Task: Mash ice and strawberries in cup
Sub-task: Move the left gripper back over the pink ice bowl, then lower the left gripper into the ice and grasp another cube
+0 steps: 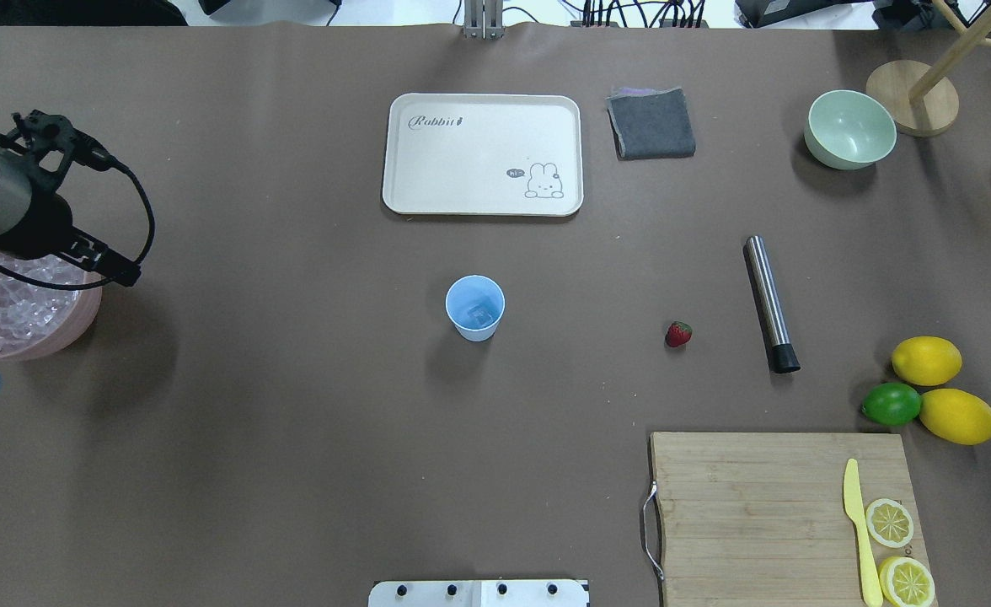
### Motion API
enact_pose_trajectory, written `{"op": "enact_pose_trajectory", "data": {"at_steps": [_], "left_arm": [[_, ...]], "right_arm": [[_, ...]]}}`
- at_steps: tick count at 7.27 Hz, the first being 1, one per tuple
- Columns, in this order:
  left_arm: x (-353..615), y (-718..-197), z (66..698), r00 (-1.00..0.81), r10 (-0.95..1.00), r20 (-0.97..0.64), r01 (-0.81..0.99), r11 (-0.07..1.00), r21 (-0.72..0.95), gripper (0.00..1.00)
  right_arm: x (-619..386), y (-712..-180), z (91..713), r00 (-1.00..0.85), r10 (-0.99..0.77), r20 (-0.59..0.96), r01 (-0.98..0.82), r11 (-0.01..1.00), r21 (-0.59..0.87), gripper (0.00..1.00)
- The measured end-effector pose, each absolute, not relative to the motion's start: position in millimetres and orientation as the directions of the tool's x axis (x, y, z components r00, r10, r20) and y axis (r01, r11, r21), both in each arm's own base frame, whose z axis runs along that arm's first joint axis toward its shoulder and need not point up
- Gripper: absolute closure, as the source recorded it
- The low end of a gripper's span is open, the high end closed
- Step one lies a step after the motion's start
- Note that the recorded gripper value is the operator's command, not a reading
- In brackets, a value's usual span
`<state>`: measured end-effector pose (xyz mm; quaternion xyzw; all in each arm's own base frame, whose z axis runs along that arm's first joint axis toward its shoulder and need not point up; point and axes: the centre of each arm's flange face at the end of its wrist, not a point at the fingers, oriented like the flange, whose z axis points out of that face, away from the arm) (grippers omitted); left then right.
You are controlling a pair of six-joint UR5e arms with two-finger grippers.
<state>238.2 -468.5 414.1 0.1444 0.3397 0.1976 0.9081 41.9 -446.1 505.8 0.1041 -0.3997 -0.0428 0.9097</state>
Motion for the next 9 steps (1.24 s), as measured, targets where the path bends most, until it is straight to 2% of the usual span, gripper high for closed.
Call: {"op": "enact_pose_trajectory", "data": {"at_steps": [5,9], "left_arm": [[183,-473,529,0.670,0.530,-0.520,-0.332,0.840,0.429,0.01],[186,-474,555,0.694,0.457,-0.557,-0.276,0.883,0.380,0.02]], "right_arm": [[42,-445,506,0.677,-0.162,0.718,-0.004,0.975,0.224,0.00],[42,-445,507,0.678,-0.162,0.717,-0.004,0.975,0.223,0.00]]}}
